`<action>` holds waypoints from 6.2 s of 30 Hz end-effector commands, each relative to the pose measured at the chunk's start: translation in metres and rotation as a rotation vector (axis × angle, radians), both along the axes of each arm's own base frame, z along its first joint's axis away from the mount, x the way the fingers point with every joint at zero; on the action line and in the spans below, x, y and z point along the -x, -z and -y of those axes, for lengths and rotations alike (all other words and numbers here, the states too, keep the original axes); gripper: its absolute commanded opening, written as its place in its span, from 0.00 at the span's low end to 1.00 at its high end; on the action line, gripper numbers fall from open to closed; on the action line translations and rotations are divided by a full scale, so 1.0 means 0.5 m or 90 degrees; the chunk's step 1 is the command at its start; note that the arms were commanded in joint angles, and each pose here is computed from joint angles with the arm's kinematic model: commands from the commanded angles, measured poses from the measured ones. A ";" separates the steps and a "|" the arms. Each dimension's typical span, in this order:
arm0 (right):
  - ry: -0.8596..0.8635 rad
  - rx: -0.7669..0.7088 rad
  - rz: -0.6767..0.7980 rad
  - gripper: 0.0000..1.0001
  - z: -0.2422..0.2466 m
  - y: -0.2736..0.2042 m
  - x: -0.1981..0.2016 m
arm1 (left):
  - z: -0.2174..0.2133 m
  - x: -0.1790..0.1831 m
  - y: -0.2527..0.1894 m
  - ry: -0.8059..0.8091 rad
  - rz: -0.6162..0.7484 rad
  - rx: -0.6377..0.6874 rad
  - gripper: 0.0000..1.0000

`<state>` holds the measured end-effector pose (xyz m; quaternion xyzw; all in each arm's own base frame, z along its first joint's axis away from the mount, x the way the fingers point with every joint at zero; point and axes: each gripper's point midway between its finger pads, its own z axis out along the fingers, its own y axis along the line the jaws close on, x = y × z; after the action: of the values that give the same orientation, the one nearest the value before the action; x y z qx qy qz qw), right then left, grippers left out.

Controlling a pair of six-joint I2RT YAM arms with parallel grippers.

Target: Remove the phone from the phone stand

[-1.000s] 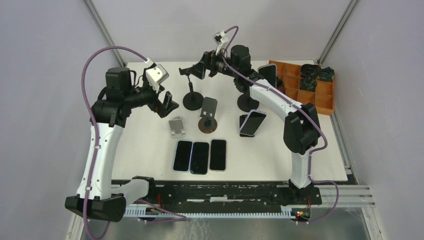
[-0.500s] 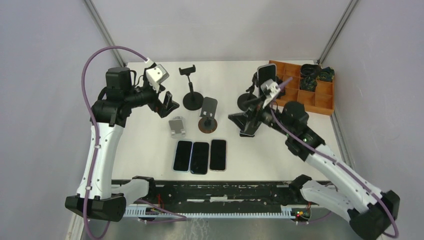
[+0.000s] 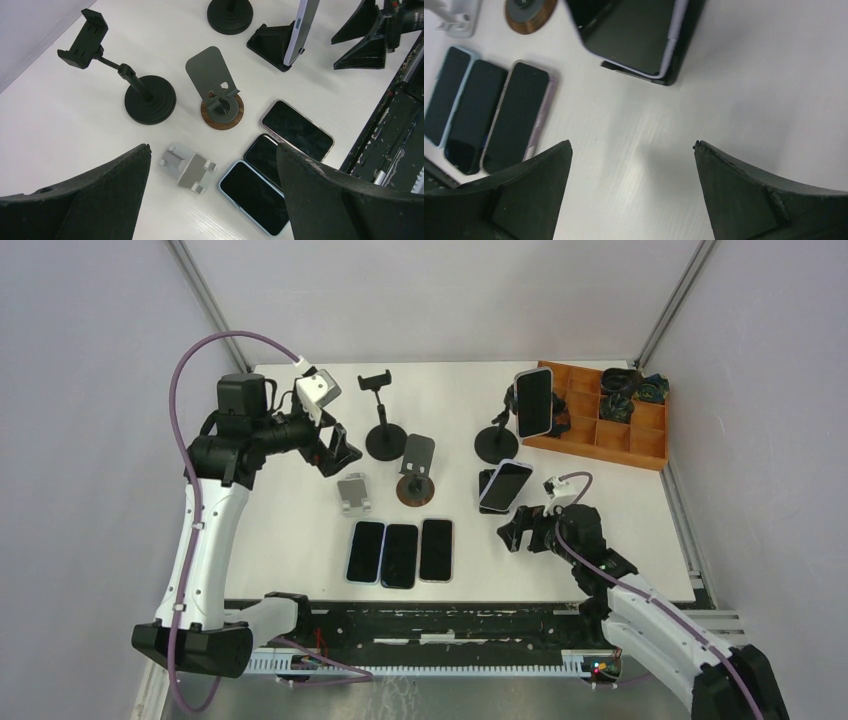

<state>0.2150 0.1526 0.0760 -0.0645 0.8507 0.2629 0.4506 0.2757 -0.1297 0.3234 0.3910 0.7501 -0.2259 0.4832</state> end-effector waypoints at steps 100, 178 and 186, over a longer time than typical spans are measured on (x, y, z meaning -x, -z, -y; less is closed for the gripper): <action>-0.723 -0.666 0.221 0.00 -0.437 -0.562 0.229 | 0.107 0.231 0.060 0.462 0.107 0.040 0.98; -0.469 -0.134 -0.044 0.00 -0.257 -0.289 0.051 | 0.066 0.246 0.111 0.514 0.170 -0.098 0.02; -0.404 0.060 -0.180 0.00 -0.175 -0.076 0.053 | 0.064 0.251 0.109 0.515 0.180 -0.103 0.02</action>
<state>0.1902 0.2637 0.1472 -0.2829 0.8242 0.4282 0.2395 0.1509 -0.1596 0.2535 0.6981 0.5143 -0.3030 0.3955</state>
